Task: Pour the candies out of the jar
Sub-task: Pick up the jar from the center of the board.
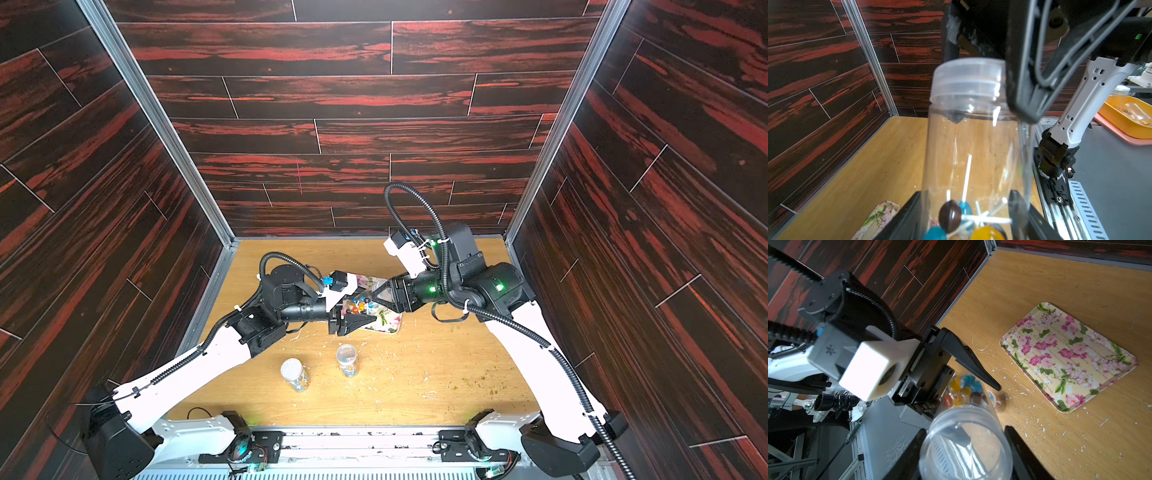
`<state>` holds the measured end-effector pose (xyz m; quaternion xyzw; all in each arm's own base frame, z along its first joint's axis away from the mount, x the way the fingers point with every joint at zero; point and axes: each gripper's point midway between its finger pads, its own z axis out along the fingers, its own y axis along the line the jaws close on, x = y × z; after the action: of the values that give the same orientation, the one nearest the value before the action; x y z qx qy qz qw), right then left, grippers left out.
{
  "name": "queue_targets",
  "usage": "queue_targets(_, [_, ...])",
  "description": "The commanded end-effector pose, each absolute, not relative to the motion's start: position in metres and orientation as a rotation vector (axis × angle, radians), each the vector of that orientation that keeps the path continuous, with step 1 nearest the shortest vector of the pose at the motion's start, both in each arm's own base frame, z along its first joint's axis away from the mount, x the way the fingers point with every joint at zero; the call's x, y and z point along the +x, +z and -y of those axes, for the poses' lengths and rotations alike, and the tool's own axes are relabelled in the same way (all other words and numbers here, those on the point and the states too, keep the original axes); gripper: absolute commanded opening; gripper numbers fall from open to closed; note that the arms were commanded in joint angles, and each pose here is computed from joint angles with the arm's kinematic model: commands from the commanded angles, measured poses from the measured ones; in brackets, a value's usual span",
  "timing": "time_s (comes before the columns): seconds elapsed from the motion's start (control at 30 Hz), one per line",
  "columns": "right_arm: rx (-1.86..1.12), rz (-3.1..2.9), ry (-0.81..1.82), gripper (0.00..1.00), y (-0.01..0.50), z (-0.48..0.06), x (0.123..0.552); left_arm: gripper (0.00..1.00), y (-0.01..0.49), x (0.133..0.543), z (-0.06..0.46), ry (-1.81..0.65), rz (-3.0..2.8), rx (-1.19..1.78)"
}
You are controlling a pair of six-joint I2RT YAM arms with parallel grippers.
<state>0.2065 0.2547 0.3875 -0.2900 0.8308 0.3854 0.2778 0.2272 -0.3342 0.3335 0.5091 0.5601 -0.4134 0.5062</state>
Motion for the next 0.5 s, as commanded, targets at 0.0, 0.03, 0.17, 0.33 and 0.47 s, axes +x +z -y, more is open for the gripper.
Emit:
queue_targets(0.0, [-0.823,-2.183,1.07,0.42,0.396,-0.255,0.199,0.68,0.346,0.218,0.334,-1.041,-1.299,1.224])
queue_targets(0.03, [-0.826,-2.183,1.076,0.42,0.396,-0.256,0.198,0.68,0.346,0.218,0.334,-1.046,-1.301,1.224])
queue_targets(0.17, [-0.836,-2.18,1.083,0.42,0.396,-0.257,0.198,0.65,0.343,0.216,0.334,-1.061,-1.314,1.237])
queue_targets(0.33, [-0.857,-2.178,1.094,0.42,0.396,-0.257,0.194,0.55,0.338,0.21,0.335,-1.09,-1.325,1.264])
queue_targets(0.47, [-0.87,-2.185,1.091,0.42,0.394,-0.258,0.194,0.47,0.334,0.207,0.334,-1.107,-1.342,1.285])
